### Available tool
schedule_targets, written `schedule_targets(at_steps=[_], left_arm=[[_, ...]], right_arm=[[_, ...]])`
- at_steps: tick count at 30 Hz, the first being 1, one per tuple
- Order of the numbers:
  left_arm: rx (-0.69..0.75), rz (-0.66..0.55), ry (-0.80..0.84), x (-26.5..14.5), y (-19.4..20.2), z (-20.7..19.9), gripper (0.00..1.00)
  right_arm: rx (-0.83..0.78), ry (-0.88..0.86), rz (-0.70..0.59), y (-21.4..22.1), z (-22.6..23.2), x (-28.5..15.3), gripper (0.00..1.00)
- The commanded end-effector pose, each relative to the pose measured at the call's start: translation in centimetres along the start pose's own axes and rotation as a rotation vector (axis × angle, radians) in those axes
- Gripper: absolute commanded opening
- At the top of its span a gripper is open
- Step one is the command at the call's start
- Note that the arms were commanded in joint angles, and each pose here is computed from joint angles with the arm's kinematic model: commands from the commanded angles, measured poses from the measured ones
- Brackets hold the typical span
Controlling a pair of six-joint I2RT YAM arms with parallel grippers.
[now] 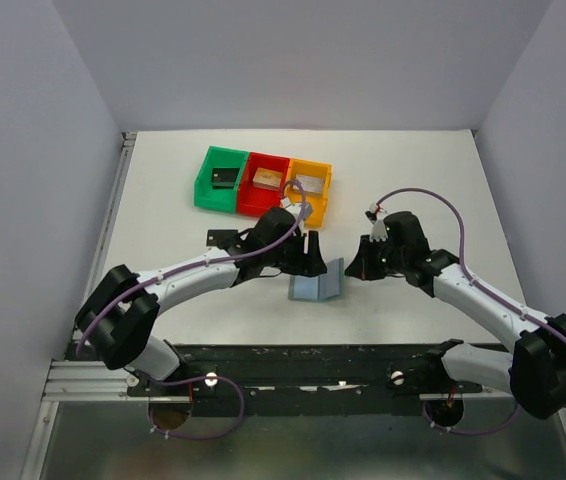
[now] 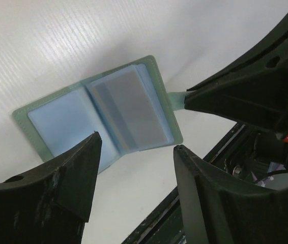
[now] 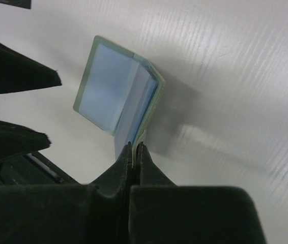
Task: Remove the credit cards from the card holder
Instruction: Remove the credit card from the card holder.
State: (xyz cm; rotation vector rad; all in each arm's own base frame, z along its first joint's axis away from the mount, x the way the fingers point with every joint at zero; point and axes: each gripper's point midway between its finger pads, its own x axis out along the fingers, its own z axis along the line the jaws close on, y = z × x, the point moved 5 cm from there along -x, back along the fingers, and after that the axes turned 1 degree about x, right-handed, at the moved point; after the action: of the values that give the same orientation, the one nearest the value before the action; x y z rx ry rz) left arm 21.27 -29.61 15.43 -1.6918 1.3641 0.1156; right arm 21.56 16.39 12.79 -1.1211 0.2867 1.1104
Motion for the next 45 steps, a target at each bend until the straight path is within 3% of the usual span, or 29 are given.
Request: schedule_targets(at_steps=[1, 14, 45], left_arm=[[0.047, 0.032, -0.02, 1.9, 0.0, -0.1, 0.69], [0.068, 0.1, -0.04, 4.8, 0.6, 0.4, 0.7], [0.083, 0.124, -0.124, 5.2, 1.8, 1.7, 0.7]], right_arm=[[-0.022, -0.05, 0.003, 0.2, 0.5, -0.3, 0.0], [-0.034, -0.089, -0.013, -0.3, 1.1, -0.4, 0.0], [-0.045, -0.114, -0.024, -0.8, 1.5, -0.5, 0.0]])
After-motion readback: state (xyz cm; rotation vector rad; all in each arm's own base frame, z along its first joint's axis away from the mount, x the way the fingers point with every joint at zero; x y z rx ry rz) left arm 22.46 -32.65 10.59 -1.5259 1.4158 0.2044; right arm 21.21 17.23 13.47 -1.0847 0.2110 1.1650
